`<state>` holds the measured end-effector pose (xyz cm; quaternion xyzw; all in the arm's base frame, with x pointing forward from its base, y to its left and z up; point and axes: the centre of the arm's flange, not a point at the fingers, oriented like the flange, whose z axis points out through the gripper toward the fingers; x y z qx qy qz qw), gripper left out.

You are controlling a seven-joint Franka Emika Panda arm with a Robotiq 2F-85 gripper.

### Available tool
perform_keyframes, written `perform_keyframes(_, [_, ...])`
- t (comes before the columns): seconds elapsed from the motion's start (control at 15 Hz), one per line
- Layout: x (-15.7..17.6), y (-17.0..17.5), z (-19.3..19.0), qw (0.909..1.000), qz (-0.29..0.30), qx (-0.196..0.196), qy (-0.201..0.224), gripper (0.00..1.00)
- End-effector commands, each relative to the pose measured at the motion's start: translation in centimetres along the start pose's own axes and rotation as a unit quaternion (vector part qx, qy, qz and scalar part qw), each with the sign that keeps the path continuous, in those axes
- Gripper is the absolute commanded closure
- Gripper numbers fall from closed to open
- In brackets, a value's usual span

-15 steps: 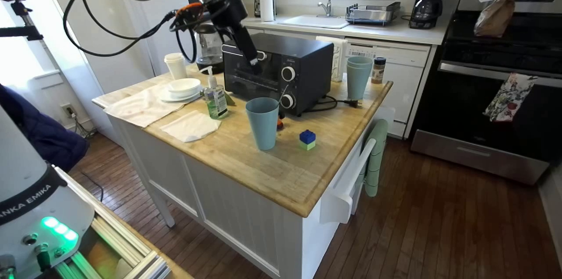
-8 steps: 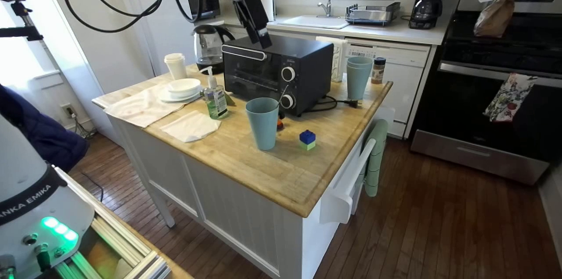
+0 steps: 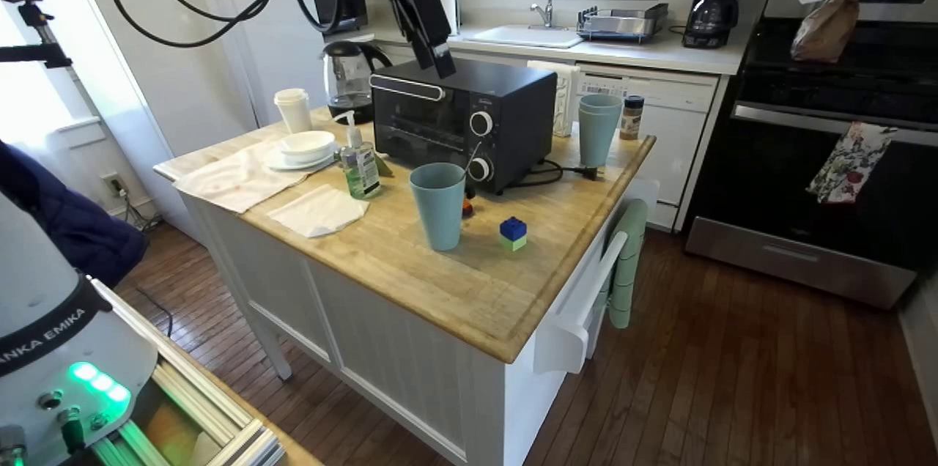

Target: Put the fork into the cup

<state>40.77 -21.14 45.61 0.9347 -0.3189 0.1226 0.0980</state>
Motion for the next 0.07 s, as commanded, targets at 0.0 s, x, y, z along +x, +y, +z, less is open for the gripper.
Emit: perform_keyframes(0.0, [0.0, -0.01, 0.0, 1.0, 0.0, 0.0, 0.0, 0.0])
